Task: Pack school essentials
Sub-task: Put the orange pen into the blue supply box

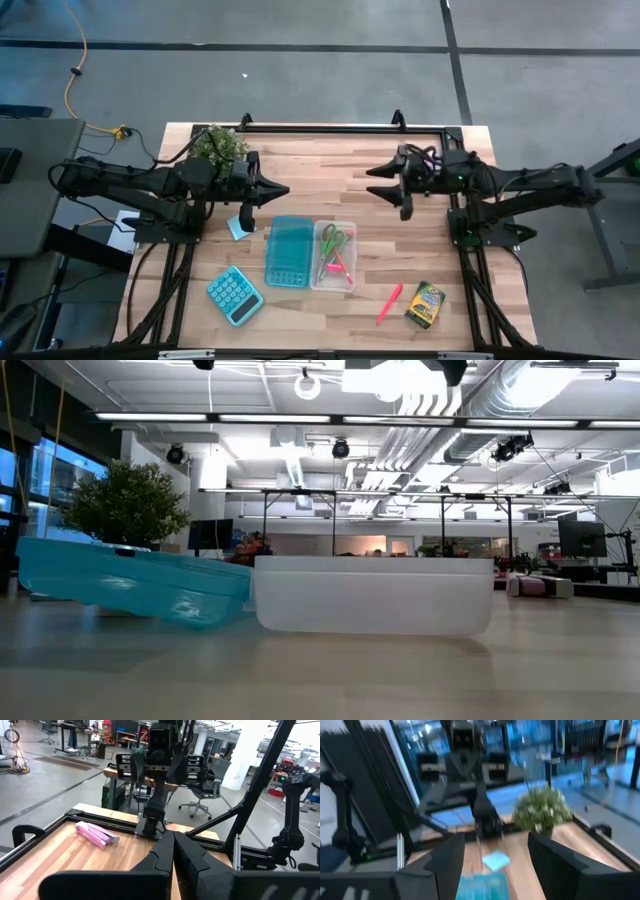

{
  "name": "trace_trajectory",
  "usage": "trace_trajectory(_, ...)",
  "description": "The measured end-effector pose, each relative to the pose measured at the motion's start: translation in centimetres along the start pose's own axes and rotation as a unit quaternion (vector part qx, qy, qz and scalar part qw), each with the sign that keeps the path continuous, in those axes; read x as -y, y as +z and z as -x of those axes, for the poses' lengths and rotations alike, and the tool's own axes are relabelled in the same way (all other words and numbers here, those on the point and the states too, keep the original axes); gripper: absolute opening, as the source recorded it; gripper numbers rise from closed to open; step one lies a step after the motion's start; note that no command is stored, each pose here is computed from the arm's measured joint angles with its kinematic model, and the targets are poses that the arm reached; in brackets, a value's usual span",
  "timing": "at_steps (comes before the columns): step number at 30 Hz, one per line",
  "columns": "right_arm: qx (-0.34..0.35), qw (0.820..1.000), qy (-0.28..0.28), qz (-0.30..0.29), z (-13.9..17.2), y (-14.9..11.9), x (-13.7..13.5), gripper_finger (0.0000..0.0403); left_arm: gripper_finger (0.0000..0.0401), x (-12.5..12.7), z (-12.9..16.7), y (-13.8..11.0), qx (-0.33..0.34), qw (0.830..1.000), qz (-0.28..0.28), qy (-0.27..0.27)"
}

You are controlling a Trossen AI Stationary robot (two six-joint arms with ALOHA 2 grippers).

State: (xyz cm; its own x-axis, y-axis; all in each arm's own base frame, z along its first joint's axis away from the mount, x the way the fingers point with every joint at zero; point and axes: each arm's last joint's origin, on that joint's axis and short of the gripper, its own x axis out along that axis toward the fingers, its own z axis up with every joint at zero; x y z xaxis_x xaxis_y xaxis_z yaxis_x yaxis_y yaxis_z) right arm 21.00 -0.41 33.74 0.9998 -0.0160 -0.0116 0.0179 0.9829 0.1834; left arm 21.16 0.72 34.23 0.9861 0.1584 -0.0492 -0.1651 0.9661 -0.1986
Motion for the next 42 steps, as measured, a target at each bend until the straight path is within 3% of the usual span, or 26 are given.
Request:
trace_trajectory(7, 0.036, 0.999, 0.009, 0.004, 0.4, -1.7, 0.3, 0.0212, 0.0, 0.0, 0.0, 0.0, 0.0, 1.0, 0.0, 0.001)
trace_trajectory(37, 0.033, 0.999, 0.008, 0.001, 0.3, -1.8, 0.3, 0.0212, 0.0, 0.0, 0.0, 0.0, 0.001, 1.0, 0.0, 0.003)
trace_trajectory(42, 0.008, 0.997, 0.004, -0.071, 0.3, -2.1, 0.4, 0.0212, 0.0, 0.0, 0.0, 0.0, 0.001, 1.0, 0.0, 0.003)
